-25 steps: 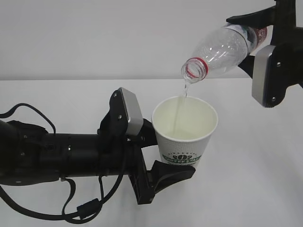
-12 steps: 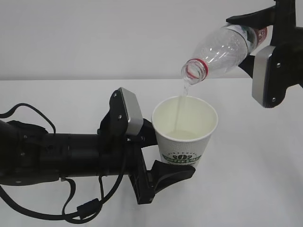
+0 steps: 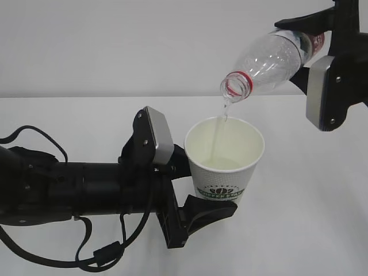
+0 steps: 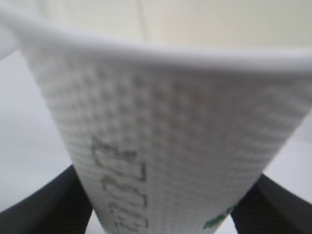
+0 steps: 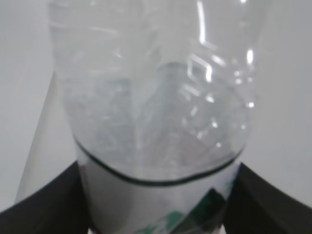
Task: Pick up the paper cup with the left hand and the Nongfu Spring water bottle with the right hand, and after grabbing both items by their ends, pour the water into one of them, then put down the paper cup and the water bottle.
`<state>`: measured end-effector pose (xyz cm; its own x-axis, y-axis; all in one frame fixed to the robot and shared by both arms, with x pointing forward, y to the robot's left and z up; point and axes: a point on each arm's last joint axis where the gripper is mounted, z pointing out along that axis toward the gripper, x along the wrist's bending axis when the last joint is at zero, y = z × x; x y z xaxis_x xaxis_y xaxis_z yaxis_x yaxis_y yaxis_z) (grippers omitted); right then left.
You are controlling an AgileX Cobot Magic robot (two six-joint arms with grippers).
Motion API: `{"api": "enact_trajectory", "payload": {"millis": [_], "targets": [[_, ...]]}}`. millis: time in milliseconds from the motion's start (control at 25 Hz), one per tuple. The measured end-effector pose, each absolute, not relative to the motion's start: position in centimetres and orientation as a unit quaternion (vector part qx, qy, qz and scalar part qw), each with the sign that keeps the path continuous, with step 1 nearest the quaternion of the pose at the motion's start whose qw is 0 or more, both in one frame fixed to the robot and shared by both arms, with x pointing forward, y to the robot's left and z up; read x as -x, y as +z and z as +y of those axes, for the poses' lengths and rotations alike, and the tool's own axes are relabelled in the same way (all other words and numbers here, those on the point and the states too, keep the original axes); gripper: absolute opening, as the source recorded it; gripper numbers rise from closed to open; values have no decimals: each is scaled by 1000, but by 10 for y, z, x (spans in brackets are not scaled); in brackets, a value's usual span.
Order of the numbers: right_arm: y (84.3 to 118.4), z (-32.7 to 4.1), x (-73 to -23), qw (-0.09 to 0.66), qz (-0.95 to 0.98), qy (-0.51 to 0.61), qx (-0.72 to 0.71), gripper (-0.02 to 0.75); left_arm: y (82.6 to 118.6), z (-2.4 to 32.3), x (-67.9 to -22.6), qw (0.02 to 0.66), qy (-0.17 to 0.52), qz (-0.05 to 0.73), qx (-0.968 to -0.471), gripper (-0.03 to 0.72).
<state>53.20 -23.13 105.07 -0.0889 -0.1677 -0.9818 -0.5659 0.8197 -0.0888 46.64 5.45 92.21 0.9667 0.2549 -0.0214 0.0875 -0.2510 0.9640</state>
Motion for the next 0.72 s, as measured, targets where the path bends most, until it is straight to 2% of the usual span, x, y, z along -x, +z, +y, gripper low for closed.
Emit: {"api": "enact_trajectory", "payload": {"millis": [720], "targets": [[1052,-230,-531,628,716,164,257,528,922,54,-467,602,70,109,-788,590]]}}
